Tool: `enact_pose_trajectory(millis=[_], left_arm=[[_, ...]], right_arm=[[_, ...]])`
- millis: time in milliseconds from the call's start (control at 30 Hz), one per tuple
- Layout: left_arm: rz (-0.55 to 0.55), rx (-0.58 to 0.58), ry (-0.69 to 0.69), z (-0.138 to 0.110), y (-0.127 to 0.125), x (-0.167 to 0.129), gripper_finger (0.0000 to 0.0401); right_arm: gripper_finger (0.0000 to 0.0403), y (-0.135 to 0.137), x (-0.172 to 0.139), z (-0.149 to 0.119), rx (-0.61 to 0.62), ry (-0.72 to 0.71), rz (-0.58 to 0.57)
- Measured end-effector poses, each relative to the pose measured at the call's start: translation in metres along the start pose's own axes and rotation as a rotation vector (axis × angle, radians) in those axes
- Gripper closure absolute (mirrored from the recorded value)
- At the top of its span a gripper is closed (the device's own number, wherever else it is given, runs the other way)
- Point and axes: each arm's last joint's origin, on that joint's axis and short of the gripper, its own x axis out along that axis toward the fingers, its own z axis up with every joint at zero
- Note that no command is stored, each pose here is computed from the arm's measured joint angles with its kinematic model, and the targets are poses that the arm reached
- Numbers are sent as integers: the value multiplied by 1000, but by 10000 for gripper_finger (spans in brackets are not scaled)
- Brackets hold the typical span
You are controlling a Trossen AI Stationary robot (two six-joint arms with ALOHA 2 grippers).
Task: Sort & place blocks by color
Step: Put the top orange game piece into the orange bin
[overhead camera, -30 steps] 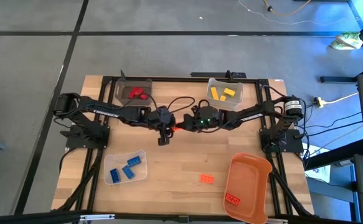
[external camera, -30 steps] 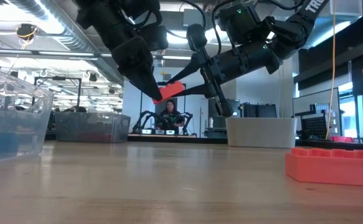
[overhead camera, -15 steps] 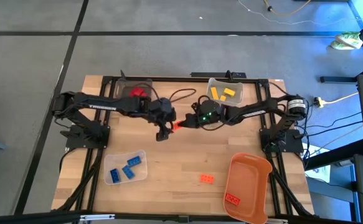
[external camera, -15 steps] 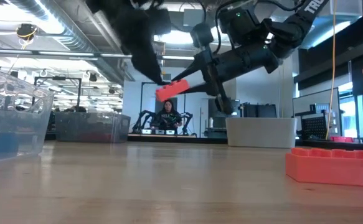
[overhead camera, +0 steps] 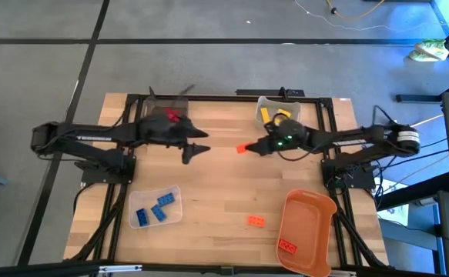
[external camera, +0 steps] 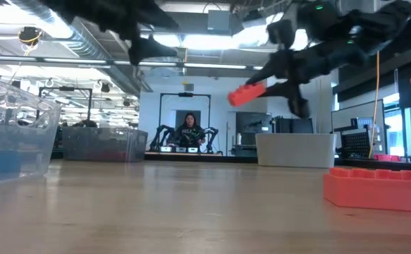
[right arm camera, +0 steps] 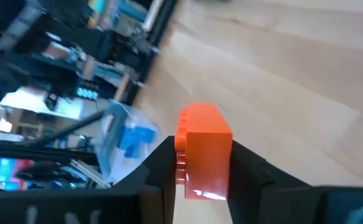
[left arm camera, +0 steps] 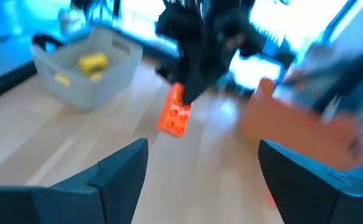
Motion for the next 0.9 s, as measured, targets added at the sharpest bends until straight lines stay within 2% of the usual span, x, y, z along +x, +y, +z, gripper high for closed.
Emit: enact_pose_trajectory(millis=[167,267,633,900], left_arm=[[-59,-143,-226,-11,3,-26,107],[-74,-184,-281,-15,4,-35,107],[-162,-188,-345,-9,-3,-45,107],[-190,-143,-329,-9,-3,-45,107]], right_arm=[[306,2,-23,-5,-6,-139,126],[306,11,-28,-3,-30,-187,215],[306,50,-30,9,-232,-231,319],[306,61,-31,14,-278,-220,361]])
